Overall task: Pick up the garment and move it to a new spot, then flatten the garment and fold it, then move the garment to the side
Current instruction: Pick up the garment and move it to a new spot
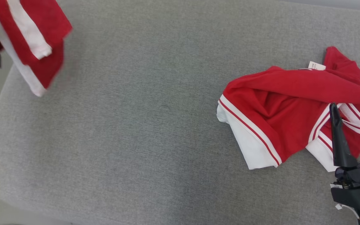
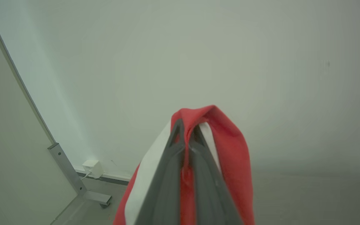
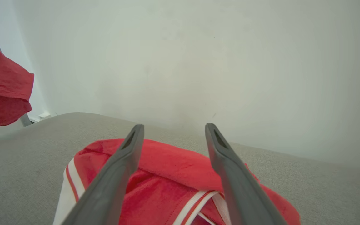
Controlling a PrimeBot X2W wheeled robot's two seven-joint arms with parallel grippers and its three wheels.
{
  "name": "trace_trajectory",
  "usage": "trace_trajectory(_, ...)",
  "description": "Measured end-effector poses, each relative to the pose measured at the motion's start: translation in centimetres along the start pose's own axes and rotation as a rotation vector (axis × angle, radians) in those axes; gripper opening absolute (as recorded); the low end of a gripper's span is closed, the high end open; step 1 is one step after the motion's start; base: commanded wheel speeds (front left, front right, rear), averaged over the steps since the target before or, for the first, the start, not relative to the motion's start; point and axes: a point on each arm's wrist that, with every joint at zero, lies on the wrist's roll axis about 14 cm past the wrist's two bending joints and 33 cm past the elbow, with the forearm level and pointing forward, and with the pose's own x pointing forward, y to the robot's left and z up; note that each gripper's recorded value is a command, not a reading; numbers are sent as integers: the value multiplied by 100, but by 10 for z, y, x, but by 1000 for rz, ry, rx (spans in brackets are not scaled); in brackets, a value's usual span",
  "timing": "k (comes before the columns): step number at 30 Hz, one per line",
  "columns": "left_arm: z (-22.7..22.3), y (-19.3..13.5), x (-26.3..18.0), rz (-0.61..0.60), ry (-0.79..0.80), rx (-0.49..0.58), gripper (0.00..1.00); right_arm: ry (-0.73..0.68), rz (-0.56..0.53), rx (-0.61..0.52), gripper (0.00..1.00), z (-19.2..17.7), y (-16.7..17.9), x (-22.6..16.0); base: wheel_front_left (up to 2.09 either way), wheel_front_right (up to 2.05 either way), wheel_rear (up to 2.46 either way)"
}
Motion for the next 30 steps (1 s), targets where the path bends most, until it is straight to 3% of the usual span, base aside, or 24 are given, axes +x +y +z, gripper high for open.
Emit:
trace_trajectory(8,-108,-14,-27,62,251,-116,0,22,-33,-49,100,2,-20,-6,0,0,0)
trace_trajectory(18,-199,-40,-62,92,495,-172,0,72,-76,-65,100,-13,-39,-14,0,0,0)
trace_trajectory(19,-202,-43,-64,85,506,-175,32,74,-76,-65,100,-14,-40,-14,0,0,0)
trace_trajectory(20,-202,-43,-64,86,506,-175,93,75,-75,-65,100,-14,-39,-14,0,0,0)
trace_trajectory(21,-200,-42,-63,87,497,-176,100,75,-74,-64,100,-14,-39,-13,0,0,0)
trace_trajectory(30,-139,-22,-40,50,336,-107,100,50,-62,-40,100,-5,-25,-13,0,0,0)
